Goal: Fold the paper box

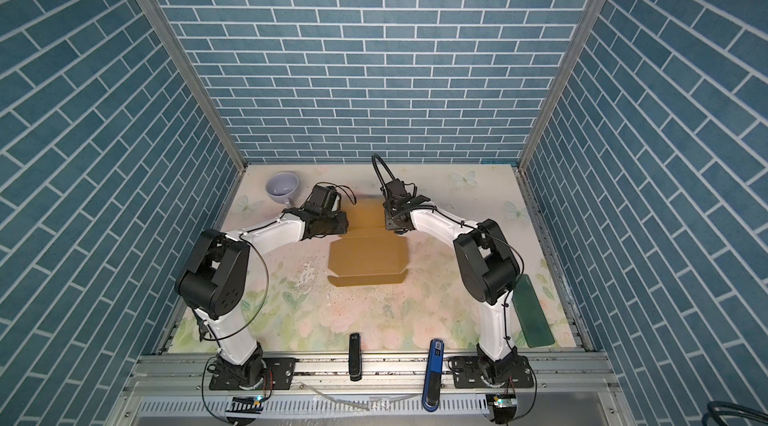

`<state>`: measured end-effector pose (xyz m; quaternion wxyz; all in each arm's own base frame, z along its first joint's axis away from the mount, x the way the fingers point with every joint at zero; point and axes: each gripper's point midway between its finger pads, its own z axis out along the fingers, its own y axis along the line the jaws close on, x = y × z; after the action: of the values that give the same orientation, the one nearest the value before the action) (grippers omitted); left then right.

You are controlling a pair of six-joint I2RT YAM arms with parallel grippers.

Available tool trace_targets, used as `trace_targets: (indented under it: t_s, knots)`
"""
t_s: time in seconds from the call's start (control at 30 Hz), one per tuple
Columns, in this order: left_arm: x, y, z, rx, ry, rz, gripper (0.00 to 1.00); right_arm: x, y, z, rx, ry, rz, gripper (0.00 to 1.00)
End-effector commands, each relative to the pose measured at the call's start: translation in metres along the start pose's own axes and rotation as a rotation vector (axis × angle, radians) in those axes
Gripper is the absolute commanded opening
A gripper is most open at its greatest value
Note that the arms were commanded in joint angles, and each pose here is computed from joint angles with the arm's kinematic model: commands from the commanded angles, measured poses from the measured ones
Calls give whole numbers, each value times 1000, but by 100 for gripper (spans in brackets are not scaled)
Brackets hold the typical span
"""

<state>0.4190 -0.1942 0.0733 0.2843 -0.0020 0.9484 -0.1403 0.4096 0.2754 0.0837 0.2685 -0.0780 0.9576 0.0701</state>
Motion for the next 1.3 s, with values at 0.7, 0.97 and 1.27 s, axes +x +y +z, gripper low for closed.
trace_targets:
  t_s: [0.7,0.97,1.27]
  knots:
    - [-15,8,9,-62,85,-6,16,-9,19,-13,-115,112,37,19]
    - [-16,13,3,-88,151,0,13,-12,20,-30,-133,100,30,33]
    - [-11,11,-12,-96,272,59,13,-7,8,-67,-128,66,4,40]
